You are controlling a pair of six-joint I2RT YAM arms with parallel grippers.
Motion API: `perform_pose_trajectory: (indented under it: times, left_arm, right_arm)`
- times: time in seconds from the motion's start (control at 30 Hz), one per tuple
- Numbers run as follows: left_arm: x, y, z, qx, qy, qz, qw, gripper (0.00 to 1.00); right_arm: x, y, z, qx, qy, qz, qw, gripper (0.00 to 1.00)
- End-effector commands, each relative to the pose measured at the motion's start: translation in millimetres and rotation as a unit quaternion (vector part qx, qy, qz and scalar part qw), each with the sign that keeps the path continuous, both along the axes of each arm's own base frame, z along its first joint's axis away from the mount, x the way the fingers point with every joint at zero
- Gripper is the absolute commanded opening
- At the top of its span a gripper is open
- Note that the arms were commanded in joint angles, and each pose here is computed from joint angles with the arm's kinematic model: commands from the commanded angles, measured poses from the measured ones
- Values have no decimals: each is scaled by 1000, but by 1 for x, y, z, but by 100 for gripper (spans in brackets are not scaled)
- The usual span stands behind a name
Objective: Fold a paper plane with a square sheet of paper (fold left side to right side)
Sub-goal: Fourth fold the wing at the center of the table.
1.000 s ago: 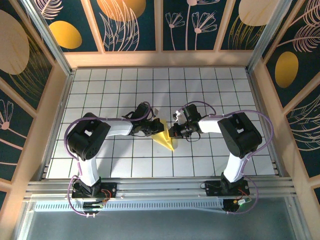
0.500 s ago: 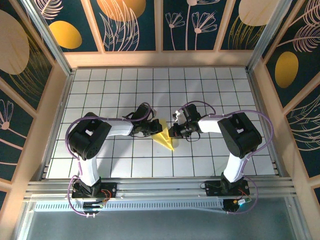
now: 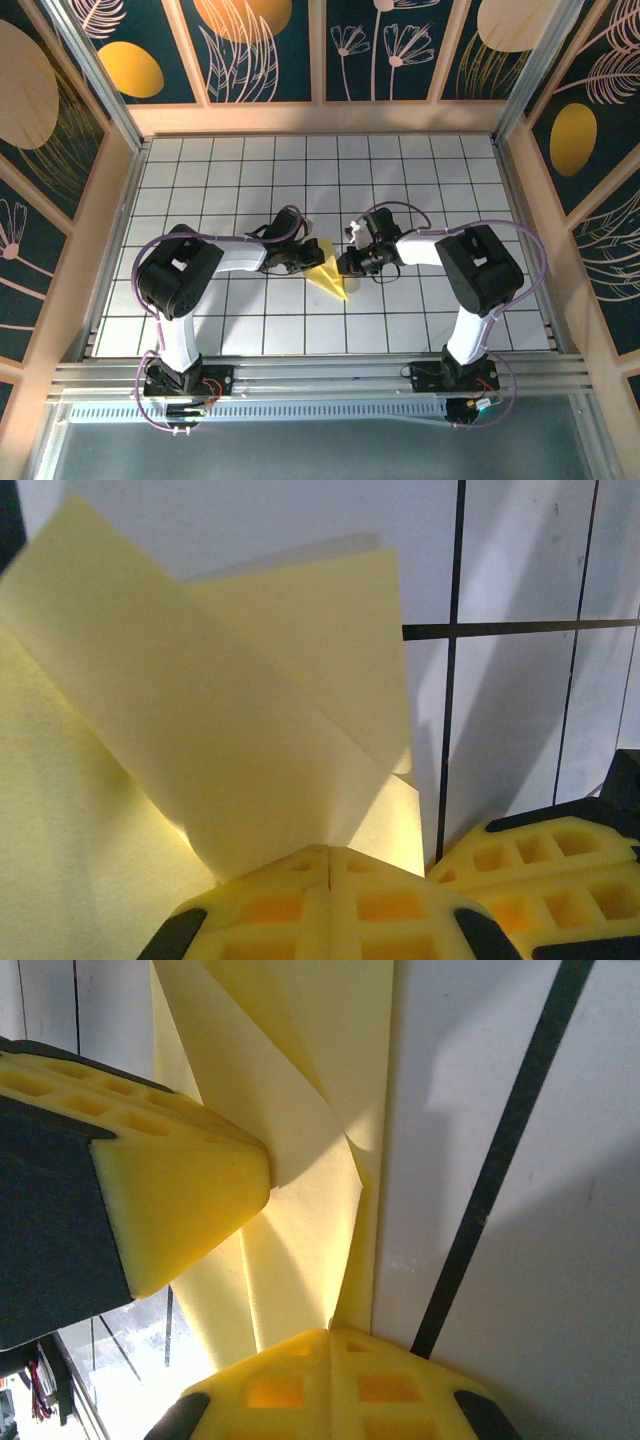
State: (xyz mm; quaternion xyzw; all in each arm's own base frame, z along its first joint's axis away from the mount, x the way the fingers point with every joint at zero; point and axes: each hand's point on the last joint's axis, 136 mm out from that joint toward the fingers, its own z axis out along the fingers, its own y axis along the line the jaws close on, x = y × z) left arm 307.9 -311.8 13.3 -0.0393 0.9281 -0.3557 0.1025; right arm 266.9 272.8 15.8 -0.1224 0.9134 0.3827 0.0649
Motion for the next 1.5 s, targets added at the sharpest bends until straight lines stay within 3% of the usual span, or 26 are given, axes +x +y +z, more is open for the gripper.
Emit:
perform_pose_trajectory:
  times: [0.0,0.17,0.33,0.57,0.63,0.77,1.0,1.47]
  left_arm:
    - [-13,19,-28,48,37,18,998,0]
    - [-15,20,-29,49,40,19,998,0]
    - [-15,21,-29,51,40,20,998,0]
    - [-15,20,-29,51,39,19,998,0]
    - [-14,20,-29,51,39,19,998,0]
    - [-14,21,-28,53,37,19,998,0]
    - [-14,21,-28,54,37,18,998,0]
    - [-14,22,-28,58,37,18,998,0]
  right_arm:
    - [-10,-14,-14,-43,26,-12,999,3]
    - [-2,-10,3,-22,8,-24,999,7]
    - [5,-6,29,7,-13,-32,999,19]
    - [6,-18,47,-2,-29,-42,999,26]
    - [-1,-18,55,8,-26,-33,999,21]
    - [-28,-10,64,51,6,-1,999,0]
    - [-68,2,46,67,53,32,996,0]
    - [-71,3,22,41,66,29,997,0]
